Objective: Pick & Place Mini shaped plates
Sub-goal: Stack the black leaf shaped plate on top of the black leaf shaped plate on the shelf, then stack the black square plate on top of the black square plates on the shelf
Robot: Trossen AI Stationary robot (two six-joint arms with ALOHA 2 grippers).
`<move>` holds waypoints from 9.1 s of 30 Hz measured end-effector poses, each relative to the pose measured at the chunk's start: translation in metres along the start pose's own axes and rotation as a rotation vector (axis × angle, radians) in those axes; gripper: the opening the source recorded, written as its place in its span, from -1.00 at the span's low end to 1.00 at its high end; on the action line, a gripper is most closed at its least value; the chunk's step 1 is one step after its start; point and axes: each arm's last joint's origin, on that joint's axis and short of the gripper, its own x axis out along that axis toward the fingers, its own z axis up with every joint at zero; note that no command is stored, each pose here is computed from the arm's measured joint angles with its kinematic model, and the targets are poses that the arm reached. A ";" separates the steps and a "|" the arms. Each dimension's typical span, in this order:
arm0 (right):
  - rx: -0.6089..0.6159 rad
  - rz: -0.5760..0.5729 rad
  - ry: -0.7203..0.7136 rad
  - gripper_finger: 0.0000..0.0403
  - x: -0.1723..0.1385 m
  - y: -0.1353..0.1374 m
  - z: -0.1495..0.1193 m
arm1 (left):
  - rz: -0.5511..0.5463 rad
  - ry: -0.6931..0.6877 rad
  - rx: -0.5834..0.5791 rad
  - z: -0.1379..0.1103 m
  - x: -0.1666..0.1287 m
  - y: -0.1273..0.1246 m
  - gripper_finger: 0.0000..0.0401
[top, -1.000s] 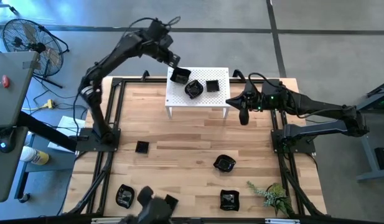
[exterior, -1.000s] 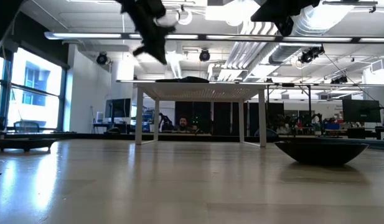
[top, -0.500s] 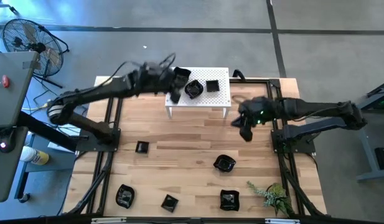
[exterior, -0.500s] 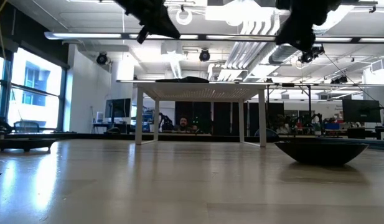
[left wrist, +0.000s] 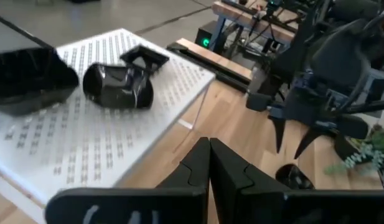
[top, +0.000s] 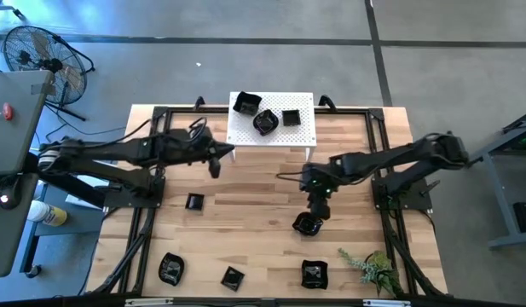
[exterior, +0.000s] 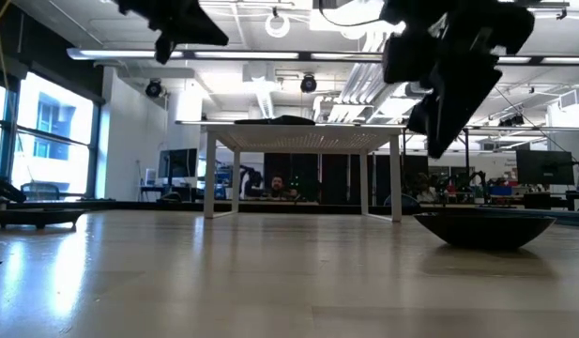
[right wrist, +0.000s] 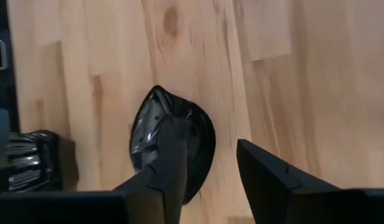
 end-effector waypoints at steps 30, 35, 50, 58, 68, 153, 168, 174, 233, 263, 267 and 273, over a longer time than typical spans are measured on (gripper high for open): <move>0.031 0.114 0.162 -0.96 0.073 -0.015 0.005 | -0.047 0.151 0.031 -0.027 -0.014 0.006 -1.00; 0.067 0.136 0.153 -0.97 0.072 -0.014 0.006 | -0.046 0.149 0.031 -0.027 -0.015 0.006 -1.00; 0.588 0.215 -0.487 -0.97 -0.032 0.012 0.039 | 0.053 0.020 -0.033 -0.043 -0.045 0.028 -1.00; 1.003 0.121 -1.048 -0.99 -0.104 -0.006 0.064 | 0.088 -0.043 -0.055 -0.052 -0.058 0.038 -1.00; 1.302 -0.077 -1.126 -0.99 -0.133 -0.064 0.113 | 0.106 -0.056 -0.031 -0.052 -0.060 0.039 -1.00; 0.123 -0.068 -0.840 -0.98 -0.127 -0.055 -0.036 | -0.476 0.868 0.202 -0.165 0.036 -0.187 -0.32; 0.098 -0.078 -0.824 -0.98 -0.127 -0.055 -0.039 | -0.418 1.037 0.233 -0.211 0.060 -0.215 -0.29; 0.095 -0.079 -0.824 -0.98 -0.127 -0.055 -0.039 | -0.422 1.039 0.263 -0.213 0.060 -0.213 -0.35; 0.078 -0.103 -0.854 -0.97 -0.129 -0.055 -0.037 | -0.535 1.176 0.327 -0.231 0.060 -0.212 -0.53; 0.079 -0.112 -0.853 -0.99 -0.129 -0.055 -0.037 | -0.069 0.620 -0.452 -0.095 0.144 -0.066 -0.99; 0.081 -0.112 -0.853 -0.98 -0.129 -0.055 -0.037 | 0.056 0.512 -0.589 -0.104 0.169 -0.047 -1.00; 0.094 -0.141 -0.857 -0.98 -0.129 -0.056 -0.037 | 0.111 0.516 -0.711 -0.126 0.191 -0.038 -1.00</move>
